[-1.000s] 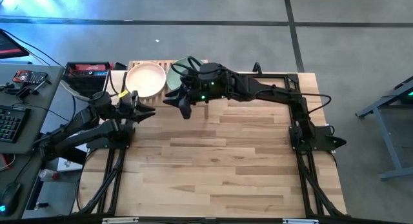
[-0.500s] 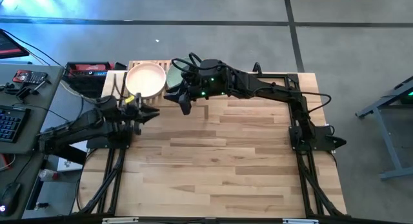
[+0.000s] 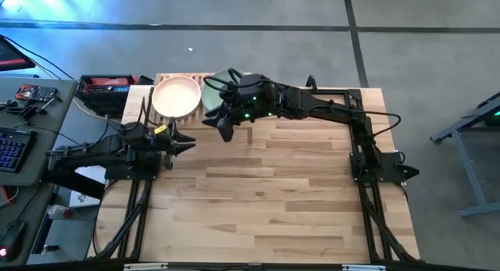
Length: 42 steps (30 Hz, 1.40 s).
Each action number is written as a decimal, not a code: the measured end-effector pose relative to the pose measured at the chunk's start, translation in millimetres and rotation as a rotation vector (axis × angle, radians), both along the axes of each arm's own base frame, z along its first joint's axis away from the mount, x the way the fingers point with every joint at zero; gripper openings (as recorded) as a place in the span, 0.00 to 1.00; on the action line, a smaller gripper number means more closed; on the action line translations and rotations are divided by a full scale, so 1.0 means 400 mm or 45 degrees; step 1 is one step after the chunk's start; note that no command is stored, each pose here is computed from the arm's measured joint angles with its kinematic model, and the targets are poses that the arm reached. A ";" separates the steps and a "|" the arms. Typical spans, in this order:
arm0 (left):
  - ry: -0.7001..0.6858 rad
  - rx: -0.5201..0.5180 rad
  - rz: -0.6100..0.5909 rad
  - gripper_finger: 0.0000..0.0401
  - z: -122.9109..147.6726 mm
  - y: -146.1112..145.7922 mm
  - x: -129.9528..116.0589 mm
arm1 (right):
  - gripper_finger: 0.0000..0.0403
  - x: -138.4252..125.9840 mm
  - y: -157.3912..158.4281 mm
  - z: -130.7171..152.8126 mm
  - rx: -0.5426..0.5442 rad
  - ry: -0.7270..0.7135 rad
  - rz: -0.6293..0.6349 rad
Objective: Place and stack plates onto a shelf
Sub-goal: Return to Home Position
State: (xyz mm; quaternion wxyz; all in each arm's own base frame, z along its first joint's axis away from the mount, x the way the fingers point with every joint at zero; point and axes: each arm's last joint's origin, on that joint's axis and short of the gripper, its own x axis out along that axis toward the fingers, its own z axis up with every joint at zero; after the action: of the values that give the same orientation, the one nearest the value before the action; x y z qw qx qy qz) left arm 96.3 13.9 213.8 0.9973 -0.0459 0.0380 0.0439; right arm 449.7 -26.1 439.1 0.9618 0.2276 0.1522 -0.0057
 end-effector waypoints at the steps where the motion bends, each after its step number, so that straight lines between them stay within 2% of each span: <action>1: 0.017 -0.002 -0.010 0.18 -0.003 -0.002 0.000 | 0.33 0.000 0.000 0.000 0.000 0.001 0.000; 10: 0.108 0.016 -0.002 0.18 -0.020 -0.012 -0.001 | 0.33 0.000 -0.007 0.000 -0.100 -0.007 0.000; 14: 0.104 0.040 -0.025 0.18 -0.025 -0.016 0.002 | 0.33 -0.001 -0.013 0.001 -0.100 -0.007 -0.008; 18: 0.129 -0.010 -0.046 0.18 -0.069 -0.021 0.011 | 0.33 -0.001 -0.017 0.001 -0.093 -0.006 -0.015; 28: 0.147 -0.004 -0.088 0.18 -0.115 -0.030 0.019 | 0.33 -0.001 -0.020 0.000 -0.100 -0.003 -0.005; 42: 0.234 0.011 -0.045 0.18 -0.134 -0.028 0.016 | 0.33 -0.025 -0.018 0.029 -0.095 -0.035 0.013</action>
State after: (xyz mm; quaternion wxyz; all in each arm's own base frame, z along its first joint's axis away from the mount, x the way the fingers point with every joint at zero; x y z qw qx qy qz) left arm 102.6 2.7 160.1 0.9904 -0.0366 0.1299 0.0307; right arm 439.5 -33.5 450.6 0.9716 0.1909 0.1398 -0.0034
